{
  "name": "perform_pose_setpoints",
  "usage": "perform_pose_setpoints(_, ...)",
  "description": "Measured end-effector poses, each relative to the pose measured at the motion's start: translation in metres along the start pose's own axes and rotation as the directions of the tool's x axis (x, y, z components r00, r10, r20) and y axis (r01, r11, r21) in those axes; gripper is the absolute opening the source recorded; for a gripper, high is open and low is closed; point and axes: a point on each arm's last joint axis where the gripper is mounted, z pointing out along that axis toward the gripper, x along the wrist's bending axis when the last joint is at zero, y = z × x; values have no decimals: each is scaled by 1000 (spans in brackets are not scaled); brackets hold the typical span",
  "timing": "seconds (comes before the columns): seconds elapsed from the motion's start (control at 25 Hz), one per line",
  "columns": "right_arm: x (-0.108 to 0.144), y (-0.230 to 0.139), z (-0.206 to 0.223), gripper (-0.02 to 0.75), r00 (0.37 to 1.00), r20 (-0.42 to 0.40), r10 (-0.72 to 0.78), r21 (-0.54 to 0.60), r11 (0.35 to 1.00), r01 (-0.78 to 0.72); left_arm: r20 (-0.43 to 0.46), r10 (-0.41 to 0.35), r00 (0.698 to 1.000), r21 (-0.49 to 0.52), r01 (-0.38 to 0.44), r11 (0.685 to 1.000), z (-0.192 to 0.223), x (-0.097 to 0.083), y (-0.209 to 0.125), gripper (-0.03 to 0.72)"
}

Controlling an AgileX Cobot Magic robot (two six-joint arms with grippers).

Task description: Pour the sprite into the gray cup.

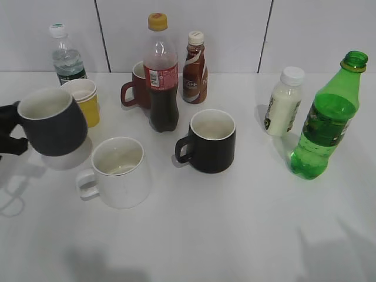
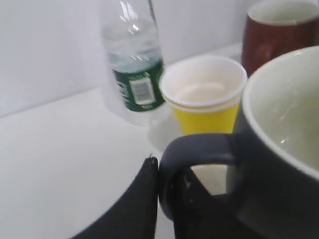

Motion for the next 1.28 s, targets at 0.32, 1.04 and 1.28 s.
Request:
perform_pose_setpoints(0.32,-31,15,79,574,981,104,165,-230,964,-137,-66,-15,998,-28,13,1000,-36,-3,14,50)
perform_pose_setpoints(1.04,-27,-63,173,575,991,132,27,99,994,-40,-52,-18,998,-30,17,999,-39,-15,24,50)
perform_pose_setpoints(1.28,-32,-80,208,617,981,193,-15,134,991,-11,-52,-18,998,-31,16,999,-39,-15,24,50)
